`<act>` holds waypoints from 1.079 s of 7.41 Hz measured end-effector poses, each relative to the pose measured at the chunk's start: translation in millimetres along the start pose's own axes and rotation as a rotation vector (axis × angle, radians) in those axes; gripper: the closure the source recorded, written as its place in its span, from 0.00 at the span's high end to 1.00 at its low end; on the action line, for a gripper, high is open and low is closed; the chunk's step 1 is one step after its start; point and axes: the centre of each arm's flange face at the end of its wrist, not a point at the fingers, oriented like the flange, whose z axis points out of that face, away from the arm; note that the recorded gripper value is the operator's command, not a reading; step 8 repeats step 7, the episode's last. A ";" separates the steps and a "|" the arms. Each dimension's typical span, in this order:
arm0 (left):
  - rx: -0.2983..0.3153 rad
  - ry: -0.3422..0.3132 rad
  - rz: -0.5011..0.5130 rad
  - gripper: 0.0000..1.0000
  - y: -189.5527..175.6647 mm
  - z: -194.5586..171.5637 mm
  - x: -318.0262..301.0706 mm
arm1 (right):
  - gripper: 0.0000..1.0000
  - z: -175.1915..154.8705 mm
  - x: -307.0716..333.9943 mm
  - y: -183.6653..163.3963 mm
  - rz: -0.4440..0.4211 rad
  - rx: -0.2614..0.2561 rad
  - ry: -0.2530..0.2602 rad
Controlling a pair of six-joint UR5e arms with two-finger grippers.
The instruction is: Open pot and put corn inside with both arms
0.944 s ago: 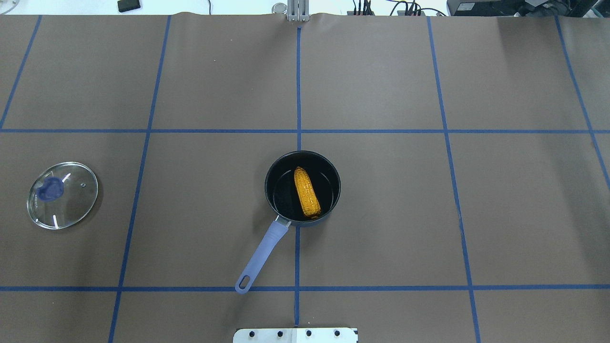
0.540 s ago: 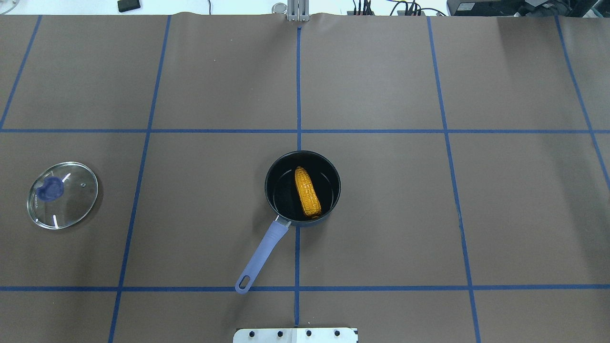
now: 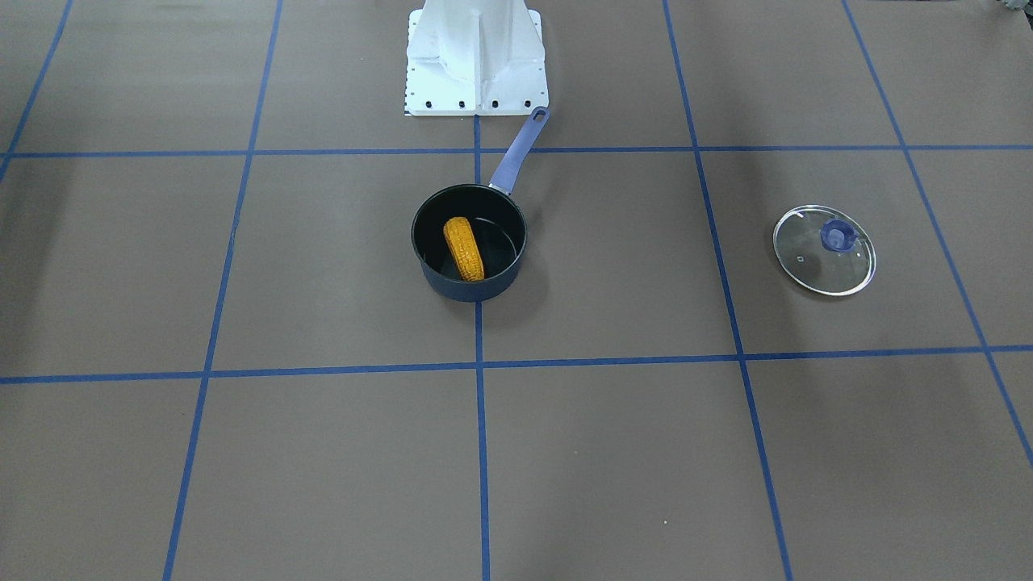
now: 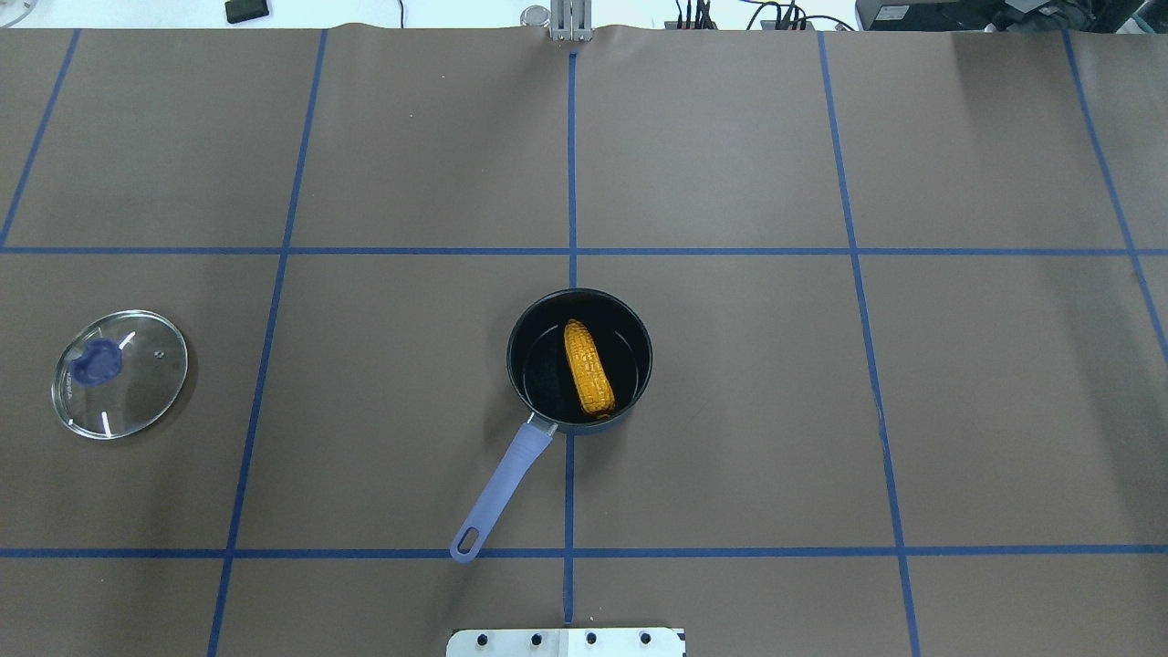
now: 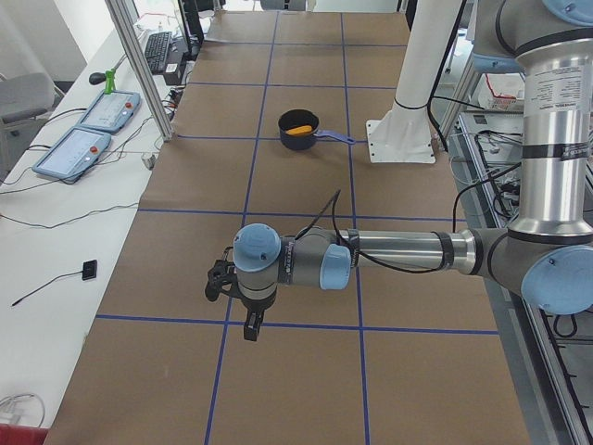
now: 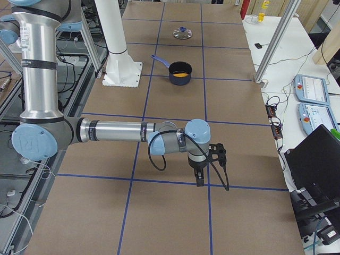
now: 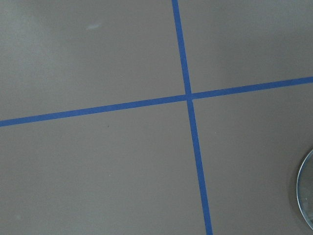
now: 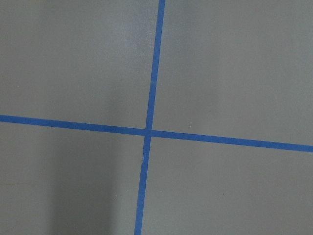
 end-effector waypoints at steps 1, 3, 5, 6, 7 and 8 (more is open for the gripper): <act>0.000 0.000 0.000 0.99 0.0 0.1 0.0 | 1.00 -0.1 -0.1 0.1 0.000 0.000 0.000; -0.001 0.000 -0.002 0.99 0.4 0.3 -0.3 | 1.00 -0.5 -0.5 0.1 -0.001 0.001 -0.002; -0.004 0.002 -0.004 0.99 3.0 1.5 -1.1 | 1.00 -0.5 -0.7 0.3 -0.002 0.001 -0.003; -0.004 0.002 -0.004 0.99 3.7 1.8 -1.1 | 1.00 -0.4 -0.6 0.6 -0.001 0.001 -0.003; -0.005 0.002 -0.004 0.99 3.9 1.9 -1.2 | 1.00 -0.3 -0.6 0.7 -0.002 0.001 -0.004; -0.005 0.002 -0.004 0.99 3.9 1.9 -1.2 | 1.00 -0.3 -0.6 0.7 -0.002 0.001 -0.004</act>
